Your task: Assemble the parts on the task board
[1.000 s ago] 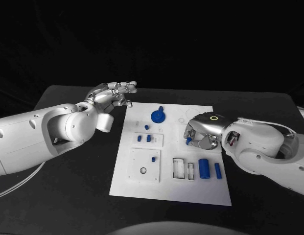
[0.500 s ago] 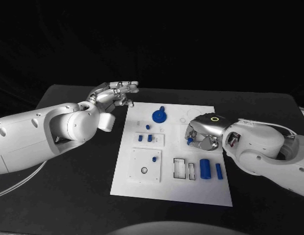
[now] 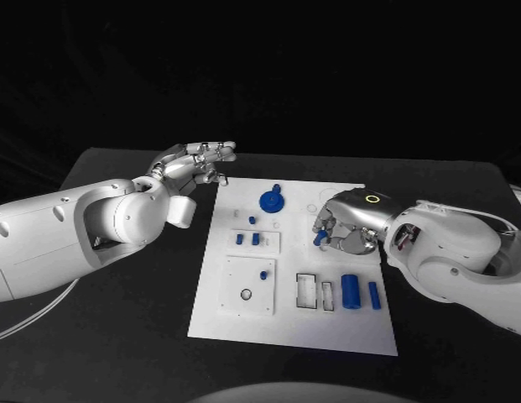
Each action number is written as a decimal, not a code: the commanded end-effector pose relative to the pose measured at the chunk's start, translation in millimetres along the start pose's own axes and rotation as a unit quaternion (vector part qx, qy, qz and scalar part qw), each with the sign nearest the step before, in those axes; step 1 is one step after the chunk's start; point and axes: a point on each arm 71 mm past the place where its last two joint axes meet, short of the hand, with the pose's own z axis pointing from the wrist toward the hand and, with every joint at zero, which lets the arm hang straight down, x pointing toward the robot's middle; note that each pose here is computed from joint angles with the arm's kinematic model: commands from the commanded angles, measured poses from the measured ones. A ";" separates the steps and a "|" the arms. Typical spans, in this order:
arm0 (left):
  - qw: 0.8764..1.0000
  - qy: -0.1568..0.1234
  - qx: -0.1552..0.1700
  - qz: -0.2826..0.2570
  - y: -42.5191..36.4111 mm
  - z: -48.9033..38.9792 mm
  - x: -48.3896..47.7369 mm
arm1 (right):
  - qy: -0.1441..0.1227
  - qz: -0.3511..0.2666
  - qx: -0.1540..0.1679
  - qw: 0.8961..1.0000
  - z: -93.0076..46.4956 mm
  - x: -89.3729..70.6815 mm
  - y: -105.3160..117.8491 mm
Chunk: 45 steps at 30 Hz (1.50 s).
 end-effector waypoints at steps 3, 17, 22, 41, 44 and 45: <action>1.000 0.009 0.001 -0.004 -0.1 0.9 2.6 | -0.016 0.041 0.001 0.999 -5.4 -13.5 1.4; 1.000 0.012 0.000 -0.005 0.7 2.6 4.6 | -0.024 0.095 -0.090 0.991 6.5 -10.0 56.7; 1.000 0.013 0.000 -0.005 0.9 3.3 5.1 | -0.012 0.109 -0.126 0.986 15.9 6.6 81.5; 1.000 0.017 0.000 -0.006 1.5 4.3 7.5 | 0.033 0.106 -0.160 0.981 37.9 53.7 110.7; 1.000 0.017 0.000 -0.006 1.5 4.3 7.4 | 0.037 0.099 -0.156 0.982 39.8 57.4 109.7; 1.000 0.017 0.000 -0.006 1.5 4.3 7.4 | 0.038 0.097 -0.154 0.982 40.2 58.4 109.4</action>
